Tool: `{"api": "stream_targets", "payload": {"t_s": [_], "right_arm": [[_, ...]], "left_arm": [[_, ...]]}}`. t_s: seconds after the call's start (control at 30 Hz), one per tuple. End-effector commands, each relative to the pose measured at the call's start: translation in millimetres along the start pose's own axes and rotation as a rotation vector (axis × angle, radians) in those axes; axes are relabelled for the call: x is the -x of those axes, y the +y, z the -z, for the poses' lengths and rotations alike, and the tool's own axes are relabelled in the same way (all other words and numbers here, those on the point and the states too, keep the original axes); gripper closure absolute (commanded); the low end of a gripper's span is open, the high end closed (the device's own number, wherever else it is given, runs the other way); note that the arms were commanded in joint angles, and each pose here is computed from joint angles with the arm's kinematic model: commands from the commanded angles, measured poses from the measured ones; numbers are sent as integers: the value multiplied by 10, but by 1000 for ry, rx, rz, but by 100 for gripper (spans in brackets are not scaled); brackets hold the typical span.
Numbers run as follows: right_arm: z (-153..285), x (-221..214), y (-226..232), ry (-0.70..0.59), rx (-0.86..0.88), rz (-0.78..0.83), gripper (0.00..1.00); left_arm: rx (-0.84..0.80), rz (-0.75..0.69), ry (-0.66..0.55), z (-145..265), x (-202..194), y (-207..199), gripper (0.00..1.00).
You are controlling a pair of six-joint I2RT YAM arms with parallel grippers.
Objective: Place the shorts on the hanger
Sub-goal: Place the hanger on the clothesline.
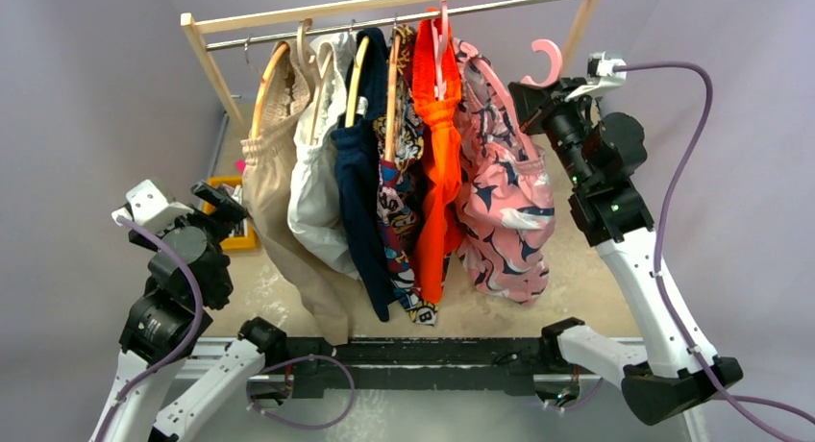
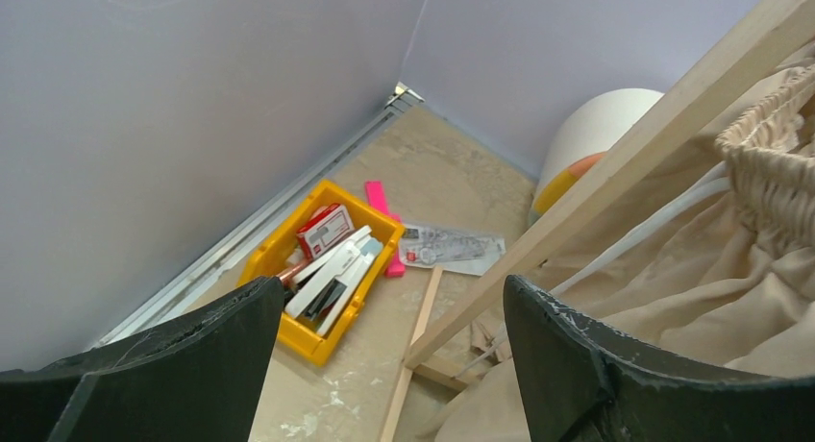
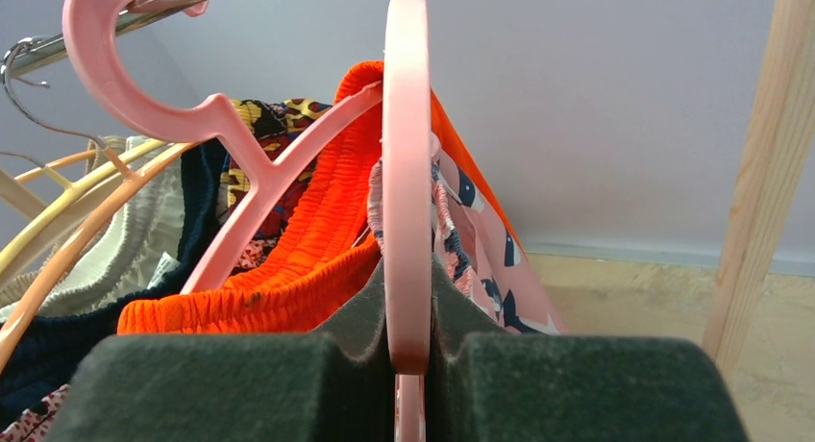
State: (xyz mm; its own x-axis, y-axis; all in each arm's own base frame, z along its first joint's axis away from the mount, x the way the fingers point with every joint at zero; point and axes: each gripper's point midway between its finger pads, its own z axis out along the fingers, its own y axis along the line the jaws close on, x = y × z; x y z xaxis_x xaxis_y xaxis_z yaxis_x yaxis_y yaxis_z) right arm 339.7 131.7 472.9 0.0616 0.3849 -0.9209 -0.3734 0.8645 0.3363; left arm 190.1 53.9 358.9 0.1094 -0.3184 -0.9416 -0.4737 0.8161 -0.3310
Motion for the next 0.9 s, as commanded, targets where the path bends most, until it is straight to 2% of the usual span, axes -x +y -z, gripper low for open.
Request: {"api": "stream_targets", "payload": {"t_s": [0.0,0.23,0.4,0.53,0.7,0.87], "right_arm": [[42,457,142,-171,47,-25,100],[94,480,159,-240,81,3,100],[117,657,281,-298,135,28,100],[46,790,247,-319,98,47,100],[-54,900,26,-359,-31,51,100],[-197,996,42,-390,-30,63,100]], "left_arm": [[45,-13,-1,29,-37,148,16],[36,-21,-18,50,-55,205,16],[39,-24,-26,27,-89,200,17],[32,-18,-41,2,-71,156,17],[33,-34,-44,-23,-53,115,17],[34,-34,-55,-42,-16,84,17]]}}
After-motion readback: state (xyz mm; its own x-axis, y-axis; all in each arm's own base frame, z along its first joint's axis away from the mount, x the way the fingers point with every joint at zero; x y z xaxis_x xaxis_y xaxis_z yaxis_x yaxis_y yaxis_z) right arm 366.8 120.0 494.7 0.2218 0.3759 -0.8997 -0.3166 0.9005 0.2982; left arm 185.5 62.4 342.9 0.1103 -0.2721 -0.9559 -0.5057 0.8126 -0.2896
